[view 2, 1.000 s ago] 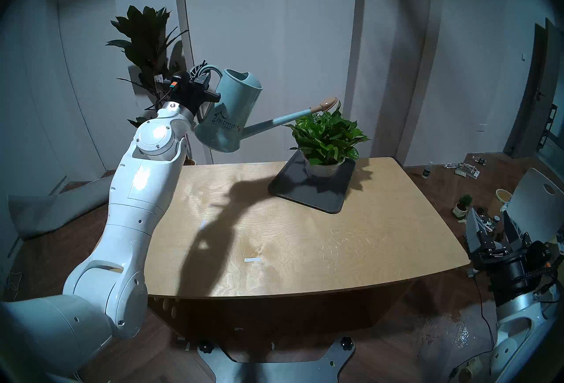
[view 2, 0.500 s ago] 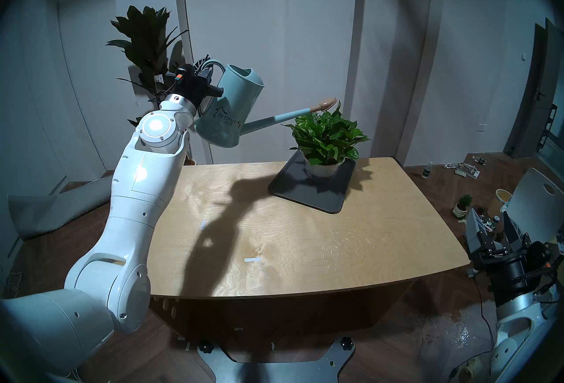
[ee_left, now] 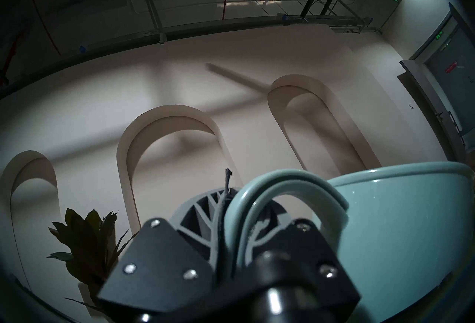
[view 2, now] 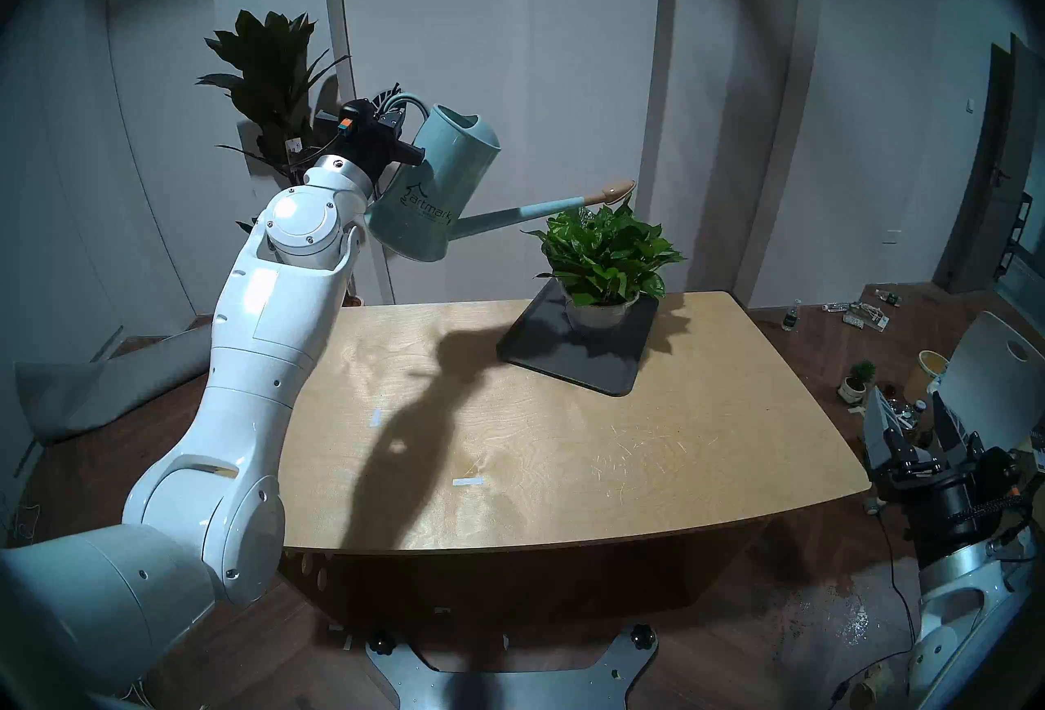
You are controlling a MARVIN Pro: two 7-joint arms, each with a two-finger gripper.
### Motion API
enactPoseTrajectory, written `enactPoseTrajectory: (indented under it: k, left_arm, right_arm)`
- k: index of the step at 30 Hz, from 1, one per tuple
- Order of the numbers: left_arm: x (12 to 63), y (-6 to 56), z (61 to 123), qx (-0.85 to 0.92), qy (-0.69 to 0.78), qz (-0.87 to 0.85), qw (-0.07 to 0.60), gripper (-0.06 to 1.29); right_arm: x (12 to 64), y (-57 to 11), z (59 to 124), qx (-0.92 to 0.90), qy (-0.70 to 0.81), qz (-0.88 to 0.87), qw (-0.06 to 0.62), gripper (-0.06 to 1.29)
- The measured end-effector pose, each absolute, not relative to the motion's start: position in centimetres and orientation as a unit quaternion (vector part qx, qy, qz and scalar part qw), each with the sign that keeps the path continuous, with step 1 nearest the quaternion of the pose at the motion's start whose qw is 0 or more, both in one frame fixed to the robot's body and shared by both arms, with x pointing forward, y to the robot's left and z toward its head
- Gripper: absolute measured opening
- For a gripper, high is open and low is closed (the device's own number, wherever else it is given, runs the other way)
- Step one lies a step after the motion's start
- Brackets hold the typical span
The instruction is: Pick up the watering can and pour water into the potted plant, then put the can down
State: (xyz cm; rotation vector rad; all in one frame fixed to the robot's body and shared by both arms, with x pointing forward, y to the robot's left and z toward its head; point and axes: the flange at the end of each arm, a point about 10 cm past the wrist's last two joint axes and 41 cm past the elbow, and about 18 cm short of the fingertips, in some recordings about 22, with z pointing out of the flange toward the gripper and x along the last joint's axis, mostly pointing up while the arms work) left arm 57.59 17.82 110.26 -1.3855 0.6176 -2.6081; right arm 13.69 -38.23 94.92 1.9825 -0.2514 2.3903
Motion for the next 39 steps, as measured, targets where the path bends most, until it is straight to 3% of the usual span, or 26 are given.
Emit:
enactPoseTrajectory:
  k: [18,39]
  left_arm:
    - [59.3,16.5,109.6,-0.474,0.25,-0.837,0.109,0.1]
    - [59.8,20.2,112.5,-0.458,0.263,-0.828,0.188,0.1]
  right_arm:
    - [13.8,-38.3,94.9,0.635,-0.08,0.768,0.013,1.23]
    - [13.9,-38.4,94.8,0.635,-0.079,0.769,0.012,1.23]
